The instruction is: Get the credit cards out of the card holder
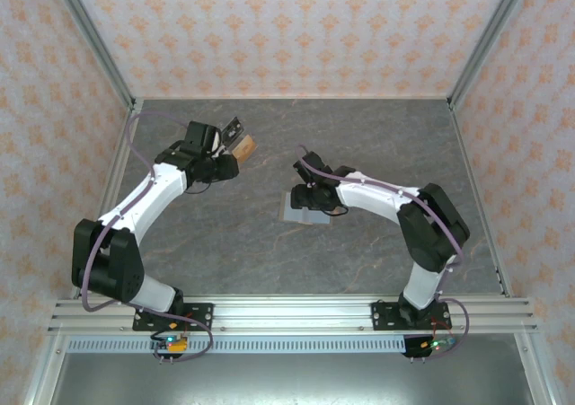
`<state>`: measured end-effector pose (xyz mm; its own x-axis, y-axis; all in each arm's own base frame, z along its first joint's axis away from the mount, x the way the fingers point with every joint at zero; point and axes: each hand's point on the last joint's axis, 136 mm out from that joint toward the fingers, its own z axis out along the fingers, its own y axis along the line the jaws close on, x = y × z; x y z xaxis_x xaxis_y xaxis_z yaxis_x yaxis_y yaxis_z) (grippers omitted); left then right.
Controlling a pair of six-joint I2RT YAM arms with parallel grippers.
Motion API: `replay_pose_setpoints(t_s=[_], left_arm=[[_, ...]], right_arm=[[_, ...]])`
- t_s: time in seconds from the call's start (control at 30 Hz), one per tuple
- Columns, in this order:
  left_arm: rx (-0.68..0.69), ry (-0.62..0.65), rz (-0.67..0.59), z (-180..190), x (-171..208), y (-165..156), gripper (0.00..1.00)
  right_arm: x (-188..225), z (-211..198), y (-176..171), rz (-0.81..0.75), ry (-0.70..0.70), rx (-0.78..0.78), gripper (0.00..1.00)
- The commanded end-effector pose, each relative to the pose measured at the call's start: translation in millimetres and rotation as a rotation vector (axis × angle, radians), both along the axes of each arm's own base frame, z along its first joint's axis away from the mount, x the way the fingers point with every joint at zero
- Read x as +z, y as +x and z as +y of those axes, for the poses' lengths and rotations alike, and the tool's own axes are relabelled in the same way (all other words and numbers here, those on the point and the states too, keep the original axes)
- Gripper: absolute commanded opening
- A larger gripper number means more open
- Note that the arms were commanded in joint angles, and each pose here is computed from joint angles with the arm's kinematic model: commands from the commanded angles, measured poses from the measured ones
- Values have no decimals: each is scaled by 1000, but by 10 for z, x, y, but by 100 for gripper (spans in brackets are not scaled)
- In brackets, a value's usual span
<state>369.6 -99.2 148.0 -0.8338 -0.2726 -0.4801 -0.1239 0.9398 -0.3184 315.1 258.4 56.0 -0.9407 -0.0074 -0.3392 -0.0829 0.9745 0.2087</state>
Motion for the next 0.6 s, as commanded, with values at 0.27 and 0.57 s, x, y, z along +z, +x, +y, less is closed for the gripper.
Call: replay_pose_setpoints(t_s=[0.27, 0.57], left_arm=[[-50, -245, 46, -871, -371, -162, 32], [-132, -262, 127, -1494, -736, -248, 21]], right_arm=[[-275, -233, 16, 38, -203, 4, 65], [-423, -326, -15, 62, -263, 4, 56]])
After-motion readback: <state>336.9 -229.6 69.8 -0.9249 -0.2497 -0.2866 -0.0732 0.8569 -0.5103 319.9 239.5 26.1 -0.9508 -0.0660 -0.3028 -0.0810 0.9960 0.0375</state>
